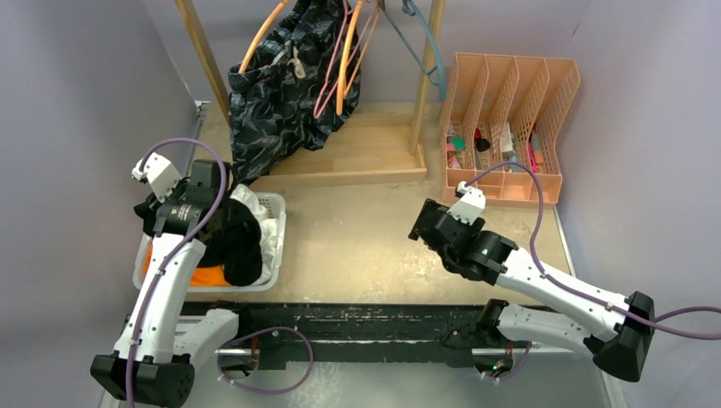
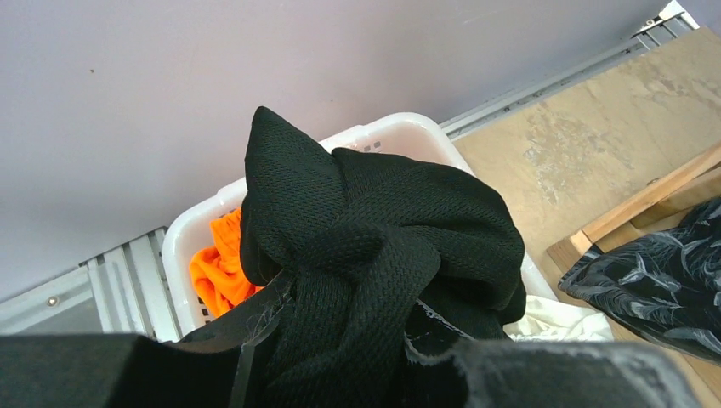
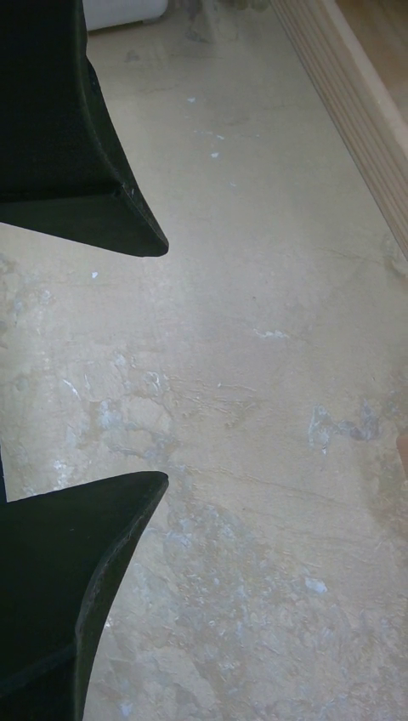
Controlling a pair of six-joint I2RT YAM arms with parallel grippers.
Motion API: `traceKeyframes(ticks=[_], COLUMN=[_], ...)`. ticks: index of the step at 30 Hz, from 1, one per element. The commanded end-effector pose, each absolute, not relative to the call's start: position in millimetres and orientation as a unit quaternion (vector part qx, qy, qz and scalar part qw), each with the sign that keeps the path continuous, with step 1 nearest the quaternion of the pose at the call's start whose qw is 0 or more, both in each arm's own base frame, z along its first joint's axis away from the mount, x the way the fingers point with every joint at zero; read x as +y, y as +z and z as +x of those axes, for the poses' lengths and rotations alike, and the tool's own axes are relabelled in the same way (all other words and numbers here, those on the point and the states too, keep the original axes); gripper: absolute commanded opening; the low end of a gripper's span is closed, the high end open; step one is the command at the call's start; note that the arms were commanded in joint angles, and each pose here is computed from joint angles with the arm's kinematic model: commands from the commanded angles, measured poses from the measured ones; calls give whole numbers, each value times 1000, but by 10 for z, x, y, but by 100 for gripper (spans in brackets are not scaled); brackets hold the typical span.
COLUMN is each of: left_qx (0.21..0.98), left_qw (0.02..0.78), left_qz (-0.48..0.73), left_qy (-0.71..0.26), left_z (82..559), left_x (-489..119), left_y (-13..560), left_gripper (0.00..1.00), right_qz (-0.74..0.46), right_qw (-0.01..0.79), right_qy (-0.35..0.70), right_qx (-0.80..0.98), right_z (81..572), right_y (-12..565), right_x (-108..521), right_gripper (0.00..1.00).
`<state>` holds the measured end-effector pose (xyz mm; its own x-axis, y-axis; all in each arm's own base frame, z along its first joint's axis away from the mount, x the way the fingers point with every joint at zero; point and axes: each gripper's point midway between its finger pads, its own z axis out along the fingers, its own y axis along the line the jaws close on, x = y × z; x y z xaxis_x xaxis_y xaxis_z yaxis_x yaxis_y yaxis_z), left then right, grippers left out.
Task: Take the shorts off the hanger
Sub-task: Place the shorts in the basket.
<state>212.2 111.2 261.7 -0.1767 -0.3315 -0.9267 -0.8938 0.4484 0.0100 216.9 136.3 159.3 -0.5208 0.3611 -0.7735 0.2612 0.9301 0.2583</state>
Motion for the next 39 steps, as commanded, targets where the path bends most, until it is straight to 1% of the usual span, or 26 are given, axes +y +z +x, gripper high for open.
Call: traceKeyframes(ticks=[1,5,10,13,18,20,22,24,26,27,29,30,34,36,39], left_qx=[695,694,699,726,747,745,742,738,734,732,723,713,649,627,616], left_qw=[474,458,435,389,306,294,295,309,329,344,382,401,474,499,517], left_qz=[-467,-508,-543,-554,-587,-597,-601,-599,-593,-587,-574,-572,-585,-587,-584], left_qy=[273,227,164,121,68,52,37,32,37,40,49,61,112,115,111], left_z=[2062,1969,2009,2062,1974,1943,1953,1995,2040,2081,2151,2151,2008,1944,1893], left_x=[1106,1001,816,604,291,228,193,208,264,301,402,479,819,897,933], left_y=[2503,2078,1680,1274,550,402,375,486,694,857,1254,1459,2231,2498,2667], left_gripper=[0,1,2,3,4,3,4,9,22,33,45,50,61,64,69], right_qz=[188,189,184,183,183,183,185,189,189,190,191,193,193,191,190], right_qw=[476,473,472,473,470,468,468,468,469,470,474,476,483,485,485], right_qy=[44,38,37,34,32,31,27,25,26,27,29,30,37,39,40], right_qx=[858,860,861,861,863,864,864,863,862,862,859,858,854,853,853], right_z=[2207,2197,2212,2225,2227,2217,2204,2193,2184,2182,2183,2186,2204,2216,2232], right_y=[1654,1587,1566,1567,1547,1540,1531,1538,1547,1563,1596,1609,1658,1670,1676], right_x=[1275,1258,1286,1292,1302,1295,1269,1242,1229,1225,1207,1200,1216,1230,1250], right_gripper=[97,97,97,97,97,97,97,97,97,97,97,97,97,97,97])
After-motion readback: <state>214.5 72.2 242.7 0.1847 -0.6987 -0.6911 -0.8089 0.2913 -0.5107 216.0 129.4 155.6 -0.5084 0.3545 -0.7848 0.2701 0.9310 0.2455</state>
